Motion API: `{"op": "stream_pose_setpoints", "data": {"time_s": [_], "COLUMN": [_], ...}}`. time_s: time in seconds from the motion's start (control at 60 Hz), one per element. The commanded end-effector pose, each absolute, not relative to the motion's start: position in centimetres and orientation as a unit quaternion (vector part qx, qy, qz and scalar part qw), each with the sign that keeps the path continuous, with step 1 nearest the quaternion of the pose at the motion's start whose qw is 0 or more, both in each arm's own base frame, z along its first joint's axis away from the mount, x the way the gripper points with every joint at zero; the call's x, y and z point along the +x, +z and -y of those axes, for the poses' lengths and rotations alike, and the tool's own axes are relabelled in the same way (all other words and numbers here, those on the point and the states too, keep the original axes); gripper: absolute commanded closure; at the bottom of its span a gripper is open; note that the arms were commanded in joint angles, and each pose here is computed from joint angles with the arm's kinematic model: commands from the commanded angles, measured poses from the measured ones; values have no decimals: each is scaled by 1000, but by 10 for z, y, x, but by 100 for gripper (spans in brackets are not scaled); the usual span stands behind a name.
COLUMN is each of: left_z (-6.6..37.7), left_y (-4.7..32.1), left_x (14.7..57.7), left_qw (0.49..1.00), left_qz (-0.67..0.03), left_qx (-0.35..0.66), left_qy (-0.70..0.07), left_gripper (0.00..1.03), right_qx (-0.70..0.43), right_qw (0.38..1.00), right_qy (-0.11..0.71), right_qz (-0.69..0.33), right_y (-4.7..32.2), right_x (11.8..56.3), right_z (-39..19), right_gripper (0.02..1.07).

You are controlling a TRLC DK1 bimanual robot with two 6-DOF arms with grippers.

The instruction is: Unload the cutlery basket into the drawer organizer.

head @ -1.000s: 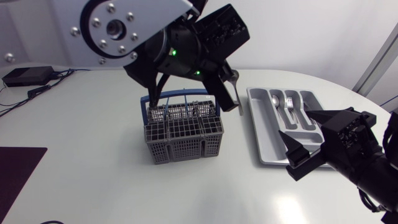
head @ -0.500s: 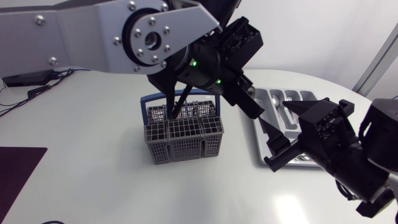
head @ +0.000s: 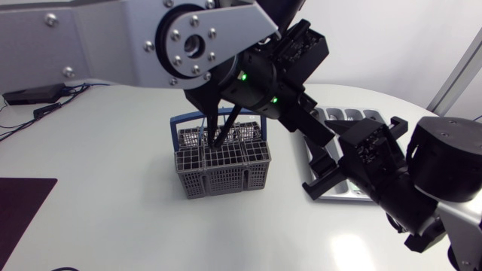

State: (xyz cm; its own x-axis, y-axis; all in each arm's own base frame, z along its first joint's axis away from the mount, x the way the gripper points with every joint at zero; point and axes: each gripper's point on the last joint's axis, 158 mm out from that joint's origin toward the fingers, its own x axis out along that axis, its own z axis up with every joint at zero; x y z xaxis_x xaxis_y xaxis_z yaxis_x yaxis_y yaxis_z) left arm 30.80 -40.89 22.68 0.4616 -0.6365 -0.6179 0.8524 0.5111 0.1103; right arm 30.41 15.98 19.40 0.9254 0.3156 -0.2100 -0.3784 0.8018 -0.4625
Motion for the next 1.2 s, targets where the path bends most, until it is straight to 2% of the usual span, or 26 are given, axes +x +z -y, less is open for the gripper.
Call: {"op": "stream_pose_setpoints", "data": {"time_s": [0.0, 0.1, 0.433, 0.533, 0.617, 0.733, 0.833, 0.9, 1.183], "left_z": [414, 414, 412, 412, 412, 412, 411, 410, 411], "left_y": [234, 233, 227, 226, 225, 225, 222, 218, 217], "left_x": [308, 308, 309, 310, 310, 310, 310, 309, 308], "left_qw": [831, 831, 831, 831, 830, 830, 829, 828, 827], "left_qz": [-262, -264, -271, -272, -273, -273, -276, -279, -280], "left_qx": [194, 192, 193, 194, 194, 194, 195, 197, 199], "left_qy": [-450, -449, -446, -446, -446, -446, -445, -445, -446], "left_gripper": [100, 100, 100, 100, 100, 100, 100, 100, 100], "right_qx": [-261, -263, -270, -272, -273, -276, -277, -280, -286], "right_qw": [947, 946, 945, 944, 944, 944, 944, 943, 939], "right_qy": [181, 182, 177, 178, 176, 175, 172, 172, 177], "right_qz": [-52, -54, -51, -53, -54, -56, -56, -58, -65], "right_y": [198, 196, 195, 193, 192, 191, 191, 189, 183], "right_x": [306, 307, 307, 307, 307, 307, 307, 307, 305], "right_z": [-163, -164, -165, -166, -165, -165, -163, -163, -164], "right_gripper": [59, 65, 71, 80, 81, 88, 89, 97, 101]}}
